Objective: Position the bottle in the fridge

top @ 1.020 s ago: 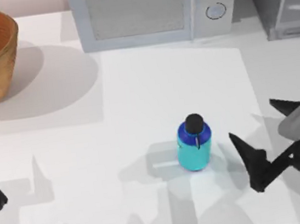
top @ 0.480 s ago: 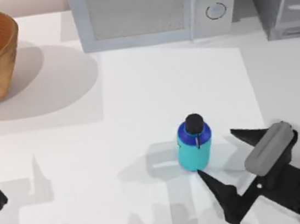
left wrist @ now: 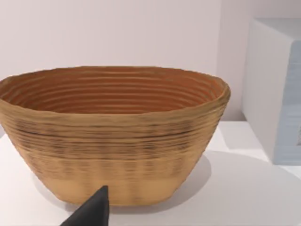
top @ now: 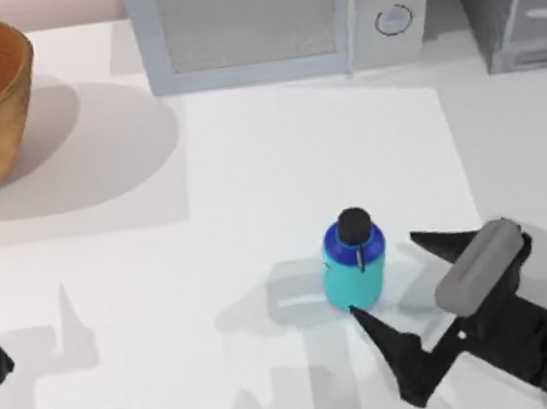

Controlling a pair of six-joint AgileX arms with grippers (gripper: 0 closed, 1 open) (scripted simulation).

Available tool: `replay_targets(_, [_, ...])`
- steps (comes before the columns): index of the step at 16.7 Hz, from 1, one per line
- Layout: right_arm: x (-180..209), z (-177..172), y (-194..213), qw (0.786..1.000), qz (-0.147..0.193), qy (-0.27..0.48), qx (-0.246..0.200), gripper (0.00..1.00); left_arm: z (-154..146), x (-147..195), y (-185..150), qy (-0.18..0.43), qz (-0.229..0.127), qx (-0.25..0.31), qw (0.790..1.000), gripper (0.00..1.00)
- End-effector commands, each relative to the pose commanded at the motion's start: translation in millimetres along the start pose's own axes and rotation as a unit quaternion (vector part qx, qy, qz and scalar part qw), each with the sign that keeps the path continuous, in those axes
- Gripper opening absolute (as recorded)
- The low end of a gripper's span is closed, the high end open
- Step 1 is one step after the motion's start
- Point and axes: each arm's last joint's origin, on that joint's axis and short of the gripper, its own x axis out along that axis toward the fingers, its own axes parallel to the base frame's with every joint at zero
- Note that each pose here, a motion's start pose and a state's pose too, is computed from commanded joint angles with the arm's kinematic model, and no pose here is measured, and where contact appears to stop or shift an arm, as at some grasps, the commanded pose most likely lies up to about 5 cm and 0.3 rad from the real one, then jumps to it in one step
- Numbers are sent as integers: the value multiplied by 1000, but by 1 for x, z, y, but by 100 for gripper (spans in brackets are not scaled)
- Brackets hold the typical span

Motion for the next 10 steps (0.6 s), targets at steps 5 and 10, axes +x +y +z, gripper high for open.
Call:
replay_targets(5, [39,0,0,1000,0,-1,0,100,0,0,0,0,0,0,1000,100])
replay_targets(10, [52,0,1,1000,0,0,0,100,0,0,0,0,0,0,1000,100])
